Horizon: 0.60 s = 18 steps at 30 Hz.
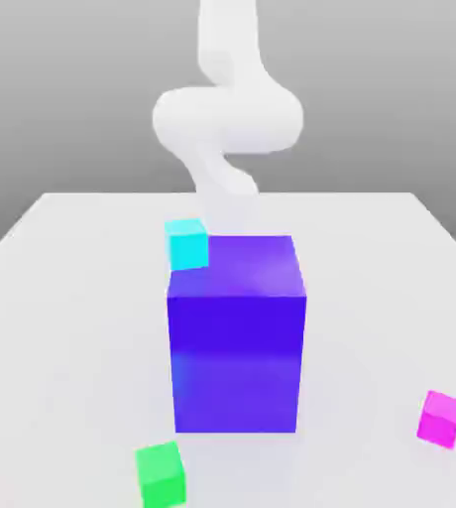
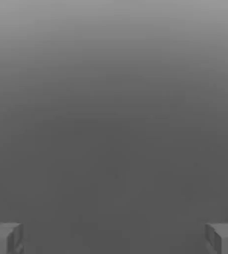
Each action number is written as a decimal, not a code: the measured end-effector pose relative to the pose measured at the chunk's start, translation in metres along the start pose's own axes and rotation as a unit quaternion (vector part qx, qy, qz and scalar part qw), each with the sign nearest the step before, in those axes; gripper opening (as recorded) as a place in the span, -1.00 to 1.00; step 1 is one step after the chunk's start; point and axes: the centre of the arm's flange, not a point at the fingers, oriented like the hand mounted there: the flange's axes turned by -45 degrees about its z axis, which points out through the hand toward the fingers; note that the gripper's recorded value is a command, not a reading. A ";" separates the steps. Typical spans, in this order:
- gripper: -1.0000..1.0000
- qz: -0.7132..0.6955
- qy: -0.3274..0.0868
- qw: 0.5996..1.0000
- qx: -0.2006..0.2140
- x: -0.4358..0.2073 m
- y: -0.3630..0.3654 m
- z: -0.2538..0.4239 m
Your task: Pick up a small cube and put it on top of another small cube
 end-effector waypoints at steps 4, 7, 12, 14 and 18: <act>0.00 -0.070 -0.056 0.996 0.012 -0.009 -0.043 0.080; 0.00 -0.122 -0.095 0.988 0.025 -0.026 -0.076 0.134; 0.00 -0.209 -0.155 0.964 0.054 -0.071 -0.133 0.216; 0.00 -0.244 -0.178 0.951 0.068 -0.095 -0.156 0.244; 0.00 -0.315 -0.221 0.917 0.103 -0.153 -0.206 0.292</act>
